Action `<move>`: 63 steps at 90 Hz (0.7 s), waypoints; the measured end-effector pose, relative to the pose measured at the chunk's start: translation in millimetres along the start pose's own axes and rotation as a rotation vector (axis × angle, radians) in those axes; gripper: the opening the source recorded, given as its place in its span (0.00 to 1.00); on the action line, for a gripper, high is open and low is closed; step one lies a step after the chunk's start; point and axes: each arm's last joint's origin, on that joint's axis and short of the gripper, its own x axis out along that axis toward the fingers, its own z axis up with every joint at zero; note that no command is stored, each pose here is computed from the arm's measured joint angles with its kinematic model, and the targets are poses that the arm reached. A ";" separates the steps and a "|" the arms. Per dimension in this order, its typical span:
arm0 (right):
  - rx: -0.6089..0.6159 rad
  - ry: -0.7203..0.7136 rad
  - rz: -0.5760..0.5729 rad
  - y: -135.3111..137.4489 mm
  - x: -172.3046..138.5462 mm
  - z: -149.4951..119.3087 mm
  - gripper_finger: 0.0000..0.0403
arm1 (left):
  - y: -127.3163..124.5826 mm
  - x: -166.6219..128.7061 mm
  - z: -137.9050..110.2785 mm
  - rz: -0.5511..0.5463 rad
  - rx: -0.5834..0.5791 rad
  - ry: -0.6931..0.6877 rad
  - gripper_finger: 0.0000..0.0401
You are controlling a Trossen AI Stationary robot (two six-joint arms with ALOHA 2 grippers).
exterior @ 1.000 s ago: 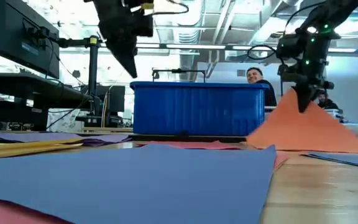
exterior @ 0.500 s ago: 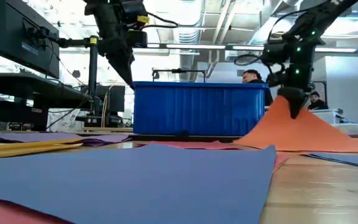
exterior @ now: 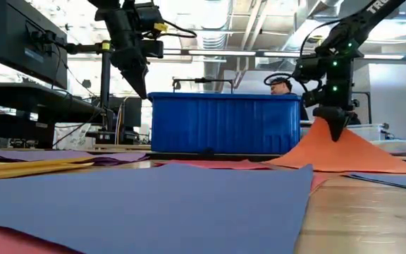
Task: Organize paper
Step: Stack the orange colored paper on top of the other orange colored paper
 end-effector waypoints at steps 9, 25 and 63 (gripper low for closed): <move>0.021 0.027 -0.001 -1.1 -0.5 -2.4 0.30 | -0.1 0.0 -0.2 -0.002 0.006 0.001 0.00; 0.099 0.060 -0.002 -7.7 -15.7 2.2 0.47 | -0.4 0.0 -0.2 -0.010 0.007 -0.001 0.00; 0.285 -0.117 0.067 -20.6 -70.3 36.8 0.50 | -0.2 -0.2 0.4 -0.016 0.001 -0.011 0.00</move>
